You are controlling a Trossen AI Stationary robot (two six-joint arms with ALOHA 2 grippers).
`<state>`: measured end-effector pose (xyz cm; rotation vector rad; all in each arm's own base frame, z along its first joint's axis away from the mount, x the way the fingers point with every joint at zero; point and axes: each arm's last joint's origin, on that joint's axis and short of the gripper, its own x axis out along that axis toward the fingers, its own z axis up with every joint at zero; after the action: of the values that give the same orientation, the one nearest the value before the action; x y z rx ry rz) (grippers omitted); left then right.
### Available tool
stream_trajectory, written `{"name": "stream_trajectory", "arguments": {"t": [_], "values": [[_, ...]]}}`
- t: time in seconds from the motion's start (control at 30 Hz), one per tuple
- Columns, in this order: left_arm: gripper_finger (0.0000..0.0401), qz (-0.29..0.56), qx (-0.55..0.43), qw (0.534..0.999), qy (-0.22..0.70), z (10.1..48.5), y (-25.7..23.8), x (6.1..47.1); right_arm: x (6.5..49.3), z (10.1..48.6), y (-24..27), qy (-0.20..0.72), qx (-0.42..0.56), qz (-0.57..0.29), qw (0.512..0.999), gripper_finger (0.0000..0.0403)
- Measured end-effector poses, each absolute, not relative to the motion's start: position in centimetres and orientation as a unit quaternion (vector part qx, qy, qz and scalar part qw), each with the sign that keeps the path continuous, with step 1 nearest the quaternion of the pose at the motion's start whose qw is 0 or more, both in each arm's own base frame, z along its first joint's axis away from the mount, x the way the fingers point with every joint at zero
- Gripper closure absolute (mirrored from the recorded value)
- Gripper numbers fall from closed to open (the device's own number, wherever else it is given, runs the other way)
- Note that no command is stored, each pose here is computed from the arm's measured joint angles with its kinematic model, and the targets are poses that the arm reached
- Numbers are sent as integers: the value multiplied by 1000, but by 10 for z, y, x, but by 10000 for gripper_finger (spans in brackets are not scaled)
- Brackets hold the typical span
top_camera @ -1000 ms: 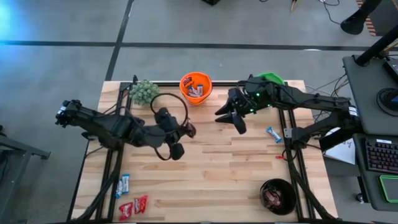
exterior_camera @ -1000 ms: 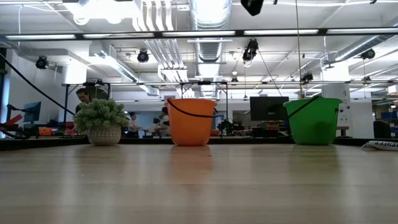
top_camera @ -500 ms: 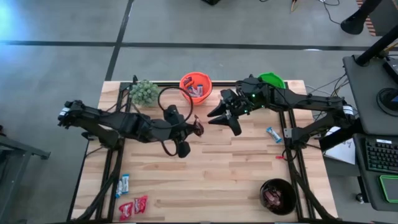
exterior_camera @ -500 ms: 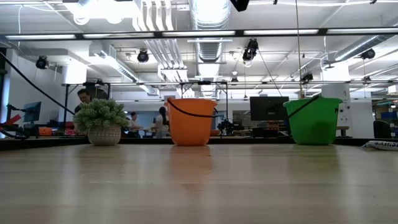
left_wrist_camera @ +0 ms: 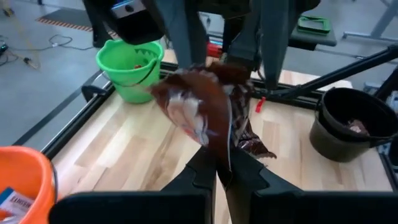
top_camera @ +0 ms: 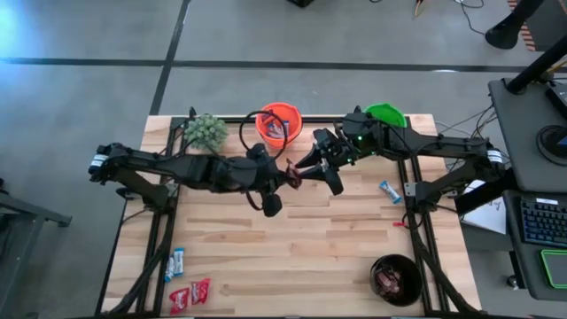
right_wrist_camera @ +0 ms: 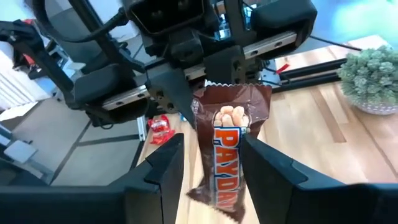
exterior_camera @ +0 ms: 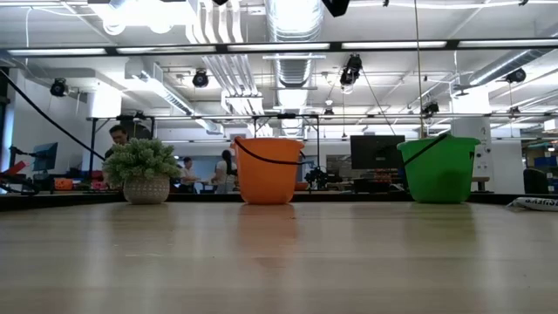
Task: Organize candy in baskets
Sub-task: Put the brown chocolate bar into the black bucket
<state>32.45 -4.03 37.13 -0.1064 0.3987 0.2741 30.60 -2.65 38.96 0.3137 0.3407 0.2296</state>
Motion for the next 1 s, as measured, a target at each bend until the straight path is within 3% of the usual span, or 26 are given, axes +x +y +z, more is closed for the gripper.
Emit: {"name": "stream_trajectory", "arguments": {"t": [0.57, 1.0], "values": [[401, 125, -44, 976, 171, 377, -33, 328, 309, 388, -28, 169, 152, 88, 970, 261], [401, 124, -32, 978, 165, 378, -30, 330, 315, 383, -28, 172, 174, 88, 965, 340]]}}
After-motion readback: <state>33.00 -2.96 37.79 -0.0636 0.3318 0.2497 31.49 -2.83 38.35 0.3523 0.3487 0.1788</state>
